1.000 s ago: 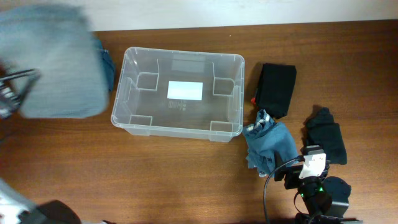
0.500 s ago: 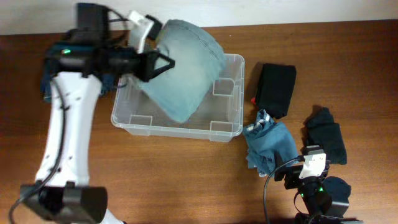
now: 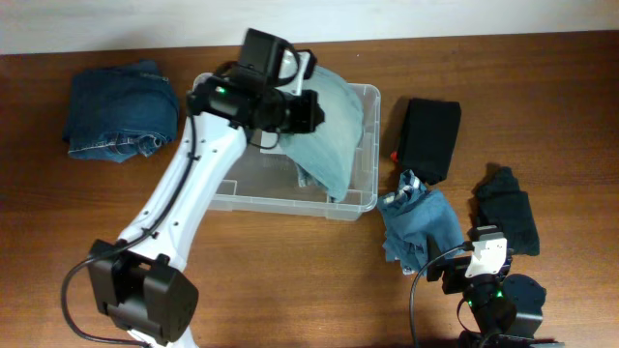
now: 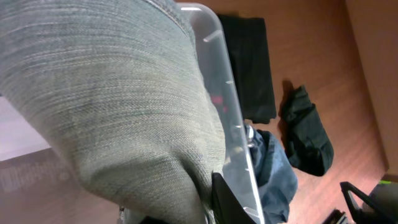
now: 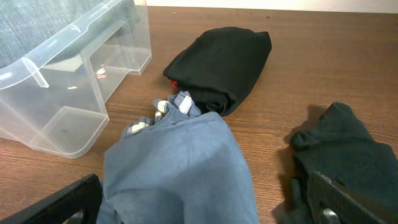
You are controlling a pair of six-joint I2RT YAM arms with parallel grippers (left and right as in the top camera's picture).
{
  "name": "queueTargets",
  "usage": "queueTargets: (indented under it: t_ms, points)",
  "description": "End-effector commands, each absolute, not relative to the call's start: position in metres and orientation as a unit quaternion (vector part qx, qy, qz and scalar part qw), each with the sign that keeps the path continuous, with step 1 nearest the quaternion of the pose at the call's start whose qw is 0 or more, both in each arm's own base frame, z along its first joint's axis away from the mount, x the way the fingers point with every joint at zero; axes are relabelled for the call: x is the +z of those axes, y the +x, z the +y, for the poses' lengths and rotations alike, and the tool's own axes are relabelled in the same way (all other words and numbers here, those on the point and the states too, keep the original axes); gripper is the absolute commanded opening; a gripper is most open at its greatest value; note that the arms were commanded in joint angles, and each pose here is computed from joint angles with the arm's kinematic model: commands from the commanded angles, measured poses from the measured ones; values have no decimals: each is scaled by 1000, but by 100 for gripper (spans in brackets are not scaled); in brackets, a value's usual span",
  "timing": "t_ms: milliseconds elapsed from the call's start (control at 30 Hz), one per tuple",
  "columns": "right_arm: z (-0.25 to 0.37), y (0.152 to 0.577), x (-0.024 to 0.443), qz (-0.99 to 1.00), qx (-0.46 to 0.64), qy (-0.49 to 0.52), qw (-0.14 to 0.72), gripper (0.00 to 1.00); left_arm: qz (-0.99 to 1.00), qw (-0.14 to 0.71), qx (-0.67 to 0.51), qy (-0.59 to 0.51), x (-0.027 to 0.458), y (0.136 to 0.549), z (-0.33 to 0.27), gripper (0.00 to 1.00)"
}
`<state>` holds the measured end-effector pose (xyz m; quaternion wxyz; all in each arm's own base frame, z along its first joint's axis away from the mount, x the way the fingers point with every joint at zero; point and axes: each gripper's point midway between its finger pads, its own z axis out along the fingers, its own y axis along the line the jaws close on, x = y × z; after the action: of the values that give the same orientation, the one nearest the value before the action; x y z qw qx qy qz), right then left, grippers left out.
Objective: Pack container
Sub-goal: 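Carry the light-grey jeans over the container and lower them inside, then release the jeans and move the left gripper to the dark-blue jeans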
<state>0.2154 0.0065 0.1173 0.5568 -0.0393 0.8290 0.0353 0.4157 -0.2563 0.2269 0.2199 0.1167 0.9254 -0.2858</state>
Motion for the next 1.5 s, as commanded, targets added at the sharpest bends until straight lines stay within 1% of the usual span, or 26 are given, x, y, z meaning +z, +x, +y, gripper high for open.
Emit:
queueTargets:
  t_ms: [0,133,200,267,333,500,600,700,767,833,900,933,967,1000,1033,1100,1167,1267,1300,1333,1367,1467]
  points:
    - [6,215,116,829,37,-34,558,98,929,250,-257,93,234,425,-246,1]
    - [6,215,116,829,37,-34,558,98,941,246,-211,92,199,435,-236,1]
    - [6,215,116,829,37,-34,558,98,948,228,-201,98,159,438,-234,1]
    - [6,215,116,829,37,-34,558,98,953,213,-195,89,135,440,-226,1]
    - [6,215,116,829,37,-34,558,98,959,197,-184,82,121,440,-212,1]
    - [6,215,116,829,37,-34,558,98,980,167,-102,29,103,441,-143,6]
    - [6,215,116,829,37,-34,558,99,984,152,-91,-9,99,440,-117,7]
    - [6,215,116,829,37,-34,558,98,987,117,-85,-66,94,428,-98,7]
    - [6,215,116,829,37,-34,558,98,989,111,-57,-76,92,425,-82,8]
    - [6,215,116,829,37,-34,558,98,990,113,-25,-81,91,423,-70,15]
    - [6,215,116,829,37,-34,558,99,991,110,-5,-82,90,421,-63,27]
    - [6,215,116,829,37,-34,558,98,991,108,6,-77,90,419,-60,39]
    - [6,215,116,829,37,-34,558,98,991,107,21,-77,92,418,-54,46]
    - [6,215,116,829,37,-34,558,98,991,107,34,-79,95,418,-49,46]
    - [6,215,116,829,37,-34,558,98,988,112,57,-85,108,420,-38,47]
    - [6,215,116,829,37,-34,558,98,983,135,79,-98,147,429,-22,47]
    - [6,215,116,829,37,-34,558,98,979,164,70,-96,177,439,-22,47]
    - [6,215,116,829,37,-34,558,98,976,194,40,-86,200,451,-36,47]
    - [6,215,116,829,37,-34,558,98,977,198,26,-79,201,452,-45,47]
    - [6,215,116,829,37,-34,558,98,979,190,14,-65,196,451,-58,40]
    - [6,215,116,829,37,-34,558,98,983,179,14,-48,188,448,-66,34]
    - [6,215,116,829,37,-34,558,98,991,122,32,32,148,434,-85,26]
